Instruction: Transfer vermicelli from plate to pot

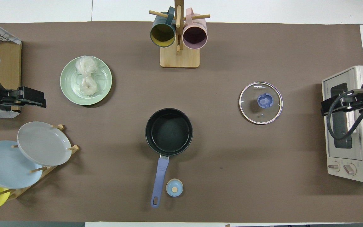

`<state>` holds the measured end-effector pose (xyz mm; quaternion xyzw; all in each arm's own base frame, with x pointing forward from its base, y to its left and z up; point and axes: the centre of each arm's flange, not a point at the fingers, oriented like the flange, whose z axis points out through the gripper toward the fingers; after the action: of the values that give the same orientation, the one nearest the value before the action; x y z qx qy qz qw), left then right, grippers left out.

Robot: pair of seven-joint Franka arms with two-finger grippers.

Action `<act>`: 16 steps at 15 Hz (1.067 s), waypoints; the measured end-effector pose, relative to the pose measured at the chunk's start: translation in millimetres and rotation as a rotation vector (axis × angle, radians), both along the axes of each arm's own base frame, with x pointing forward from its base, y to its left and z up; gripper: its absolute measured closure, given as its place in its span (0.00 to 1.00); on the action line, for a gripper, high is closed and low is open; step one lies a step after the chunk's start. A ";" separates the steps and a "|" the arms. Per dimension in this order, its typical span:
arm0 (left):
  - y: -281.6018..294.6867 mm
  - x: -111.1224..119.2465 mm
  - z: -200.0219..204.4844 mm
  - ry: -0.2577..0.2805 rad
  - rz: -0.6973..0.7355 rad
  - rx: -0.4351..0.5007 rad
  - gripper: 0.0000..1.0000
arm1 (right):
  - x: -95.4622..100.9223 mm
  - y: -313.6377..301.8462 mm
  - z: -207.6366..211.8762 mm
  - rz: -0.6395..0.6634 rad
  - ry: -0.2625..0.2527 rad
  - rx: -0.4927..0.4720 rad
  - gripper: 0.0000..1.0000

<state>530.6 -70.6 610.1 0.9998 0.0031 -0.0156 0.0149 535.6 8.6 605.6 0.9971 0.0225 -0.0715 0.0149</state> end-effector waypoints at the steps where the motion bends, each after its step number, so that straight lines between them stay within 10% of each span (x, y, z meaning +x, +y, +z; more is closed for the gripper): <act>1: 0.0 0.0 0.0 0.000 0.000 0.000 0.00 | 0.0 0.0 0.0 0.000 0.000 0.000 0.00; 16: -4.0 12.3 -9.8 -0.025 -0.004 -0.005 0.00 | 2.4 15.9 5.6 0.027 -0.045 0.029 0.00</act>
<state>542.9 -74.5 600.3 0.9998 0.0010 -0.0032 0.0173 538.0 24.5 611.2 0.9981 0.0364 -0.0487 0.0020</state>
